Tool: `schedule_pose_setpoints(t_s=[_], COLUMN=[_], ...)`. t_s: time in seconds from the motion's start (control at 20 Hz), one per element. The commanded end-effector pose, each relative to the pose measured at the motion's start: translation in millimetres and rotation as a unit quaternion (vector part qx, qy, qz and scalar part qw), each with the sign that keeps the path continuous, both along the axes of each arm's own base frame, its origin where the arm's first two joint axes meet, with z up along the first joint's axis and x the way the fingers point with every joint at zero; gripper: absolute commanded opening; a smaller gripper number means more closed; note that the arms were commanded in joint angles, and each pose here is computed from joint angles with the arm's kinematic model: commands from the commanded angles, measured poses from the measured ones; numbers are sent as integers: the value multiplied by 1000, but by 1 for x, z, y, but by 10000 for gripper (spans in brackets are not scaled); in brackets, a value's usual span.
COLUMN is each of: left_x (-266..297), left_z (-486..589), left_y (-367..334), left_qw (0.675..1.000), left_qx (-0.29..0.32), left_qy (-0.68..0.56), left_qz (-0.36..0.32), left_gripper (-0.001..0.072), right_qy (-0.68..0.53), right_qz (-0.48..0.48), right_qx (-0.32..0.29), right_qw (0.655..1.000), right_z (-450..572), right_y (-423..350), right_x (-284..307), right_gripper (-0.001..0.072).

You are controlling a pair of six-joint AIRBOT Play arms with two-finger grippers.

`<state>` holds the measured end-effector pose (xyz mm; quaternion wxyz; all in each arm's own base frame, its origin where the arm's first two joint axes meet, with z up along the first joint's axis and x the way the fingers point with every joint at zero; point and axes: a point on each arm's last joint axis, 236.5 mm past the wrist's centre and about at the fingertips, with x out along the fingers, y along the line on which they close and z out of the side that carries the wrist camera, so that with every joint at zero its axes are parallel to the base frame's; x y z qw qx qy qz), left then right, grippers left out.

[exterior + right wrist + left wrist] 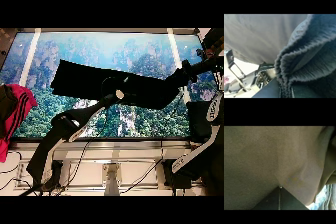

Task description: Fold the clothes and pants, and hang the long-sleeved shirts on hangers.

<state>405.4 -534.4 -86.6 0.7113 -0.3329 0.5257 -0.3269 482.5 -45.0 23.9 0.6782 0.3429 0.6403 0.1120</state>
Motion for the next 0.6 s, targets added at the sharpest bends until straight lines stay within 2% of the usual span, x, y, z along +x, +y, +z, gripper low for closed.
schedule_pose_setpoints(t_s=[0.0, 0.15, 0.25, 0.35, 0.55], left_x=[7, 40, 73, 101, 128], left_z=[19, 84, 129, 167, 204], left_y=[4, 31, 72, 128, 256], left_qw=[1000, 995, 986, 977, 956], left_qx=[-9, -13, 14, 52, 171], left_qy=[-7, -96, -163, -202, -232], left_qz=[0, 1, 16, 34, 57], left_gripper=[2, 2, 2, 2, 3], right_qy=[-4, -15, -22, -23, -14], right_qz=[0, 7, 14, 35, 97], right_qx=[3, 8, 5, 3, 2], right_qw=[1000, 1000, 1000, 999, 995], right_z=[3, 15, 27, 36, 41], right_y=[3, 11, 21, 42, 121], right_x=[1, 1, -1, -4, -10], right_gripper=[16, 15, 15, 15, 15])
